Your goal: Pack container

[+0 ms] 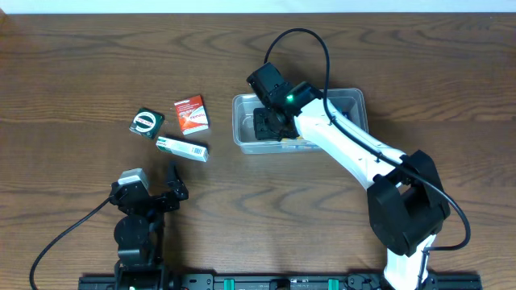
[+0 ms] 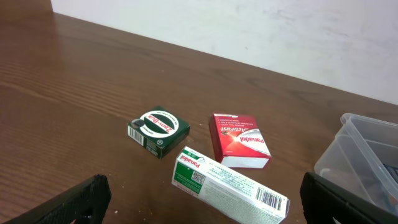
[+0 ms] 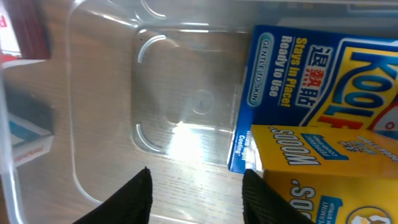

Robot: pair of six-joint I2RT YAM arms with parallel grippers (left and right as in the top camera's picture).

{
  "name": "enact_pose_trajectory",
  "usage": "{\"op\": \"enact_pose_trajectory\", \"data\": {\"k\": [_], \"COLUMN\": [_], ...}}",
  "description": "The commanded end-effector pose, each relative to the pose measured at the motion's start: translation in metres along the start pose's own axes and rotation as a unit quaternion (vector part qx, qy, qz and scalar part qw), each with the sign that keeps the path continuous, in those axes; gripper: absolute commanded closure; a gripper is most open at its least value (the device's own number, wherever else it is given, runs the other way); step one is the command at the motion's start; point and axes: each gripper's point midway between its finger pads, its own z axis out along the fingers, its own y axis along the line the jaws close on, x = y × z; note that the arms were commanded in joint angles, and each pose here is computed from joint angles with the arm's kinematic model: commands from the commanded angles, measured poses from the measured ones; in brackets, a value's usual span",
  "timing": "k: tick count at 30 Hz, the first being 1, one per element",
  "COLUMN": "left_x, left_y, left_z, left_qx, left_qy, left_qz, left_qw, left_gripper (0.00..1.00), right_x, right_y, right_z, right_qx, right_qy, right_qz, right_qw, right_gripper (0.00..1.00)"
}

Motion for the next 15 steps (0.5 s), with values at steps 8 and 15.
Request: {"op": "enact_pose_trajectory", "data": {"k": [8,15], "left_x": [0.017,0.017], "left_y": [0.006,0.006], "left_z": [0.001,0.001], "left_qx": [-0.01,-0.01], "left_qy": [0.024,0.024], "left_qz": [0.01,0.01], "left_qw": [1.0,1.0], "left_gripper": [0.02,0.02], "right_x": [-0.005,-0.005], "right_y": [-0.012,-0.021], "right_z": [0.005,0.005], "right_qx": [0.025,0.04], "right_qy": [-0.006,-0.003], "right_qz": [0.042,0.053], "right_qw": [0.999,0.998], "right_gripper": [0.5,0.43]}}
